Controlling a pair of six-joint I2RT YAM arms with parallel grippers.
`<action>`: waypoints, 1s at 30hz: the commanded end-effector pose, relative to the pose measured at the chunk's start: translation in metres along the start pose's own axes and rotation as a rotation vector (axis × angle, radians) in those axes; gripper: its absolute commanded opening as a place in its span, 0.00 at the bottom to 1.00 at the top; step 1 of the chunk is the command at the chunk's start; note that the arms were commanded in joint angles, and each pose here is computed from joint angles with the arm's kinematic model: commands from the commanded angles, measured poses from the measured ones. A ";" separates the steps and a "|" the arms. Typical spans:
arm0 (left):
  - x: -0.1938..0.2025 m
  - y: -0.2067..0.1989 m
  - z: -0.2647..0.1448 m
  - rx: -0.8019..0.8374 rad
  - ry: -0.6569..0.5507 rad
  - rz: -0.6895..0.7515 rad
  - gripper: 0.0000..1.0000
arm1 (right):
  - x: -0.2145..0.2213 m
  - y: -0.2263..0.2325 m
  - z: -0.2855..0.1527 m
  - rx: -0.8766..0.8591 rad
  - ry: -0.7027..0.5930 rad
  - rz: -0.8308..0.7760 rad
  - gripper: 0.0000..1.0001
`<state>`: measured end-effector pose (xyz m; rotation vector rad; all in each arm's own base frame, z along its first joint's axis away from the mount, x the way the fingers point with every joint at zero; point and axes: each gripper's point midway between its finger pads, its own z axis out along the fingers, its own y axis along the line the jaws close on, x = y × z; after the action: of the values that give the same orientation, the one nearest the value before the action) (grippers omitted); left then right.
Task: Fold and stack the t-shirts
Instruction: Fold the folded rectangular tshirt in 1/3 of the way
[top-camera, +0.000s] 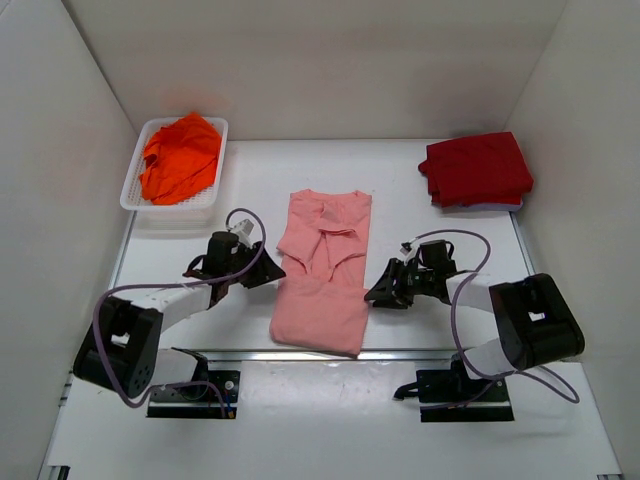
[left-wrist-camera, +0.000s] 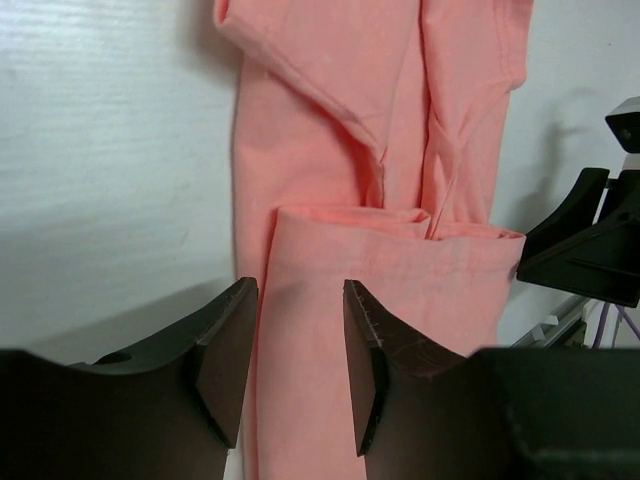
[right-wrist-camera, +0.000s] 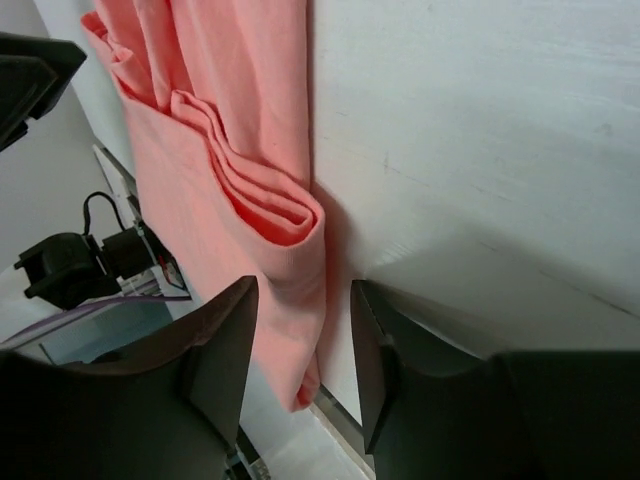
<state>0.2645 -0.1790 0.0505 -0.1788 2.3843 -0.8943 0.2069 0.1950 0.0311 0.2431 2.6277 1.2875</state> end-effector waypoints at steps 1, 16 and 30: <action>-0.021 -0.022 0.010 0.077 -0.047 0.054 0.50 | -0.008 -0.005 0.007 0.022 -0.023 -0.029 0.39; -0.013 -0.024 0.036 0.101 0.014 0.043 0.20 | -0.006 -0.002 0.017 0.013 0.014 -0.037 0.00; -0.060 -0.061 -0.011 0.163 -0.096 0.038 0.00 | -0.053 0.067 -0.017 -0.010 -0.086 -0.195 0.00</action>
<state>0.2908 -0.2029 0.0911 -0.1258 2.2897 -1.0210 0.2427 0.2108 0.0776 0.0950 2.5596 1.2262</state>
